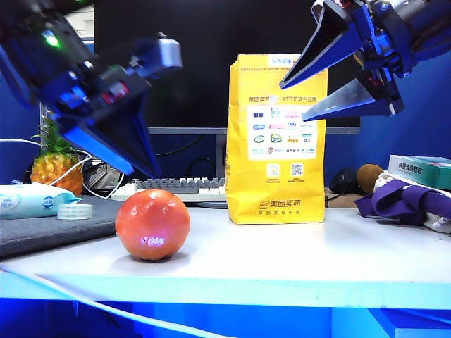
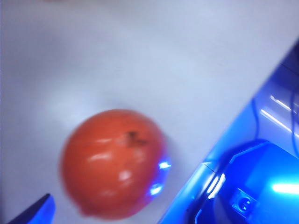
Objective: Pick up the orange and throw it into the yellow paper bag.
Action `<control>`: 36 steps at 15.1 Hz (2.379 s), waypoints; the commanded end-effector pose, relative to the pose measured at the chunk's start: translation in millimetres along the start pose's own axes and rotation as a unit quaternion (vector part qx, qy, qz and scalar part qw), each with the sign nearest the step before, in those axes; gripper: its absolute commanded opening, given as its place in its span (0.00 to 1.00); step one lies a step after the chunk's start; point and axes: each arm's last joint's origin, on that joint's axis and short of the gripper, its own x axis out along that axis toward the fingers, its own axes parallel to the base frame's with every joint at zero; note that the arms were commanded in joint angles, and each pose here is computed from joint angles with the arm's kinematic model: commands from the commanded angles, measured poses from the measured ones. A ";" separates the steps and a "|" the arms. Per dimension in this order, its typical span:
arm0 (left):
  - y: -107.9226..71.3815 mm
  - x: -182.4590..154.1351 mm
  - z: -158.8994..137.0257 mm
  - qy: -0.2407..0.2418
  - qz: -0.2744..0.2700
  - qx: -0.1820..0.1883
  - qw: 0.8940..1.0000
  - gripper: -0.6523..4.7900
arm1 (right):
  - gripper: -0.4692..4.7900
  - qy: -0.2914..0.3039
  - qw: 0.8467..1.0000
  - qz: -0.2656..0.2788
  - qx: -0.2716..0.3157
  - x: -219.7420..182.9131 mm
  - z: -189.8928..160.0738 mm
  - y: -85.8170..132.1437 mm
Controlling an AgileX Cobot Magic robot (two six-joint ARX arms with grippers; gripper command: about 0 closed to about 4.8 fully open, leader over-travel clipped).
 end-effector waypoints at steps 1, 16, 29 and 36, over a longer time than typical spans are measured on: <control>-0.6 14.8 2.8 -0.002 -0.007 0.006 1.000 1.00 | 0.61 0.004 1.000 0.004 -0.014 -1.0 -0.4 1.1; 3.3 49.3 8.8 -0.026 0.017 0.008 0.999 0.61 | 0.61 0.014 1.000 -0.002 -0.026 -0.3 -3.1 -0.4; 11.9 -114.2 133.7 -0.394 0.129 0.090 0.906 0.61 | 0.61 -0.133 0.973 -0.110 -0.154 -27.8 67.7 28.3; 34.7 -64.7 155.1 -0.449 0.117 0.121 0.878 0.61 | 0.61 -0.260 0.904 -0.205 -0.271 -89.7 113.9 87.4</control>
